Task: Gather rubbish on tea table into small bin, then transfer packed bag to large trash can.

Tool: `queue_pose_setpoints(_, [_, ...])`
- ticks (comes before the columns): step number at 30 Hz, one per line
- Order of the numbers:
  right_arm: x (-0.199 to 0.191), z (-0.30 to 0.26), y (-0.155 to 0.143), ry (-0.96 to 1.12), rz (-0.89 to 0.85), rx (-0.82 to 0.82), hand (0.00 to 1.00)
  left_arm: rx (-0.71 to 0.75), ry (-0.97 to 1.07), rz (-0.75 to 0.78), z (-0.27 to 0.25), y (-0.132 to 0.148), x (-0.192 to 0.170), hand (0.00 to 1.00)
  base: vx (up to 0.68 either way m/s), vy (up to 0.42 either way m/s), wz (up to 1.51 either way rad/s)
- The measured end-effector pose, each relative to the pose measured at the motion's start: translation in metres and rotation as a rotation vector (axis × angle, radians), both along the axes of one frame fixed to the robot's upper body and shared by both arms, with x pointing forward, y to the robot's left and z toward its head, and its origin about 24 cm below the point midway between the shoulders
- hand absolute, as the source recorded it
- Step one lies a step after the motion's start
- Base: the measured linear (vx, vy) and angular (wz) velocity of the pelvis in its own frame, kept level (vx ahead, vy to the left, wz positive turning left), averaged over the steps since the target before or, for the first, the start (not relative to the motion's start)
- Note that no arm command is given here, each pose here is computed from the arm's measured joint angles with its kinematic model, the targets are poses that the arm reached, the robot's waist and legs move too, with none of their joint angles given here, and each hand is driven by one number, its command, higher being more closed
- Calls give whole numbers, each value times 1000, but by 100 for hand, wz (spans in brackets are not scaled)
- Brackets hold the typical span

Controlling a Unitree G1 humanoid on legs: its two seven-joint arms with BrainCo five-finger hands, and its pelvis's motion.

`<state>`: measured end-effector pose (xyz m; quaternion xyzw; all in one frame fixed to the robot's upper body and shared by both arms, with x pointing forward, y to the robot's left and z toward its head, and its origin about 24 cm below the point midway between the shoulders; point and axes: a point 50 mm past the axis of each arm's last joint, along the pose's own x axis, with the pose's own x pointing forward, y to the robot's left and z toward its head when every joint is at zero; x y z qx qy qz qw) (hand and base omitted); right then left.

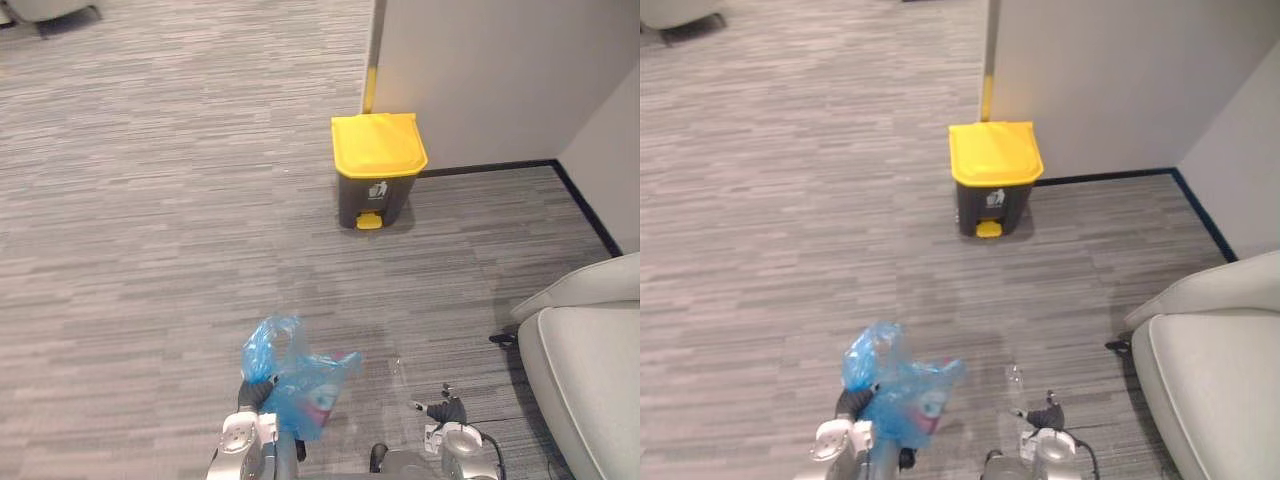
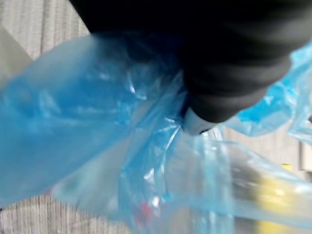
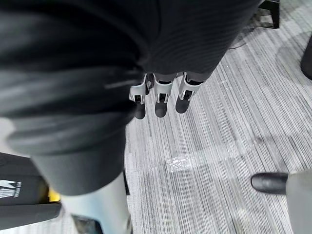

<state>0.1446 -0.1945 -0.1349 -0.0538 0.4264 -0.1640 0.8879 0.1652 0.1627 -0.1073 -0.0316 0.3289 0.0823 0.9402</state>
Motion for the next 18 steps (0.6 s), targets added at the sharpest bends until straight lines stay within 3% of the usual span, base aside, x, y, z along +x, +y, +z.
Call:
queue_pose_setpoints(6, [4, 0, 6, -2, 34, 12, 0, 38, 21, -29, -2, 6, -5, 100, 446, 119, -16])
queue_pose_setpoints(11, [10, 4, -4, -19, 48, -23, 0, 64, 21, -12, -3, 14, 1, 100, 480, -134, 21])
queue_pose_setpoints(18, [6, 3, -16, -2, 24, -46, 0, 21, 1, -11, -1, -2, 10, 100, 365, -153, 34])
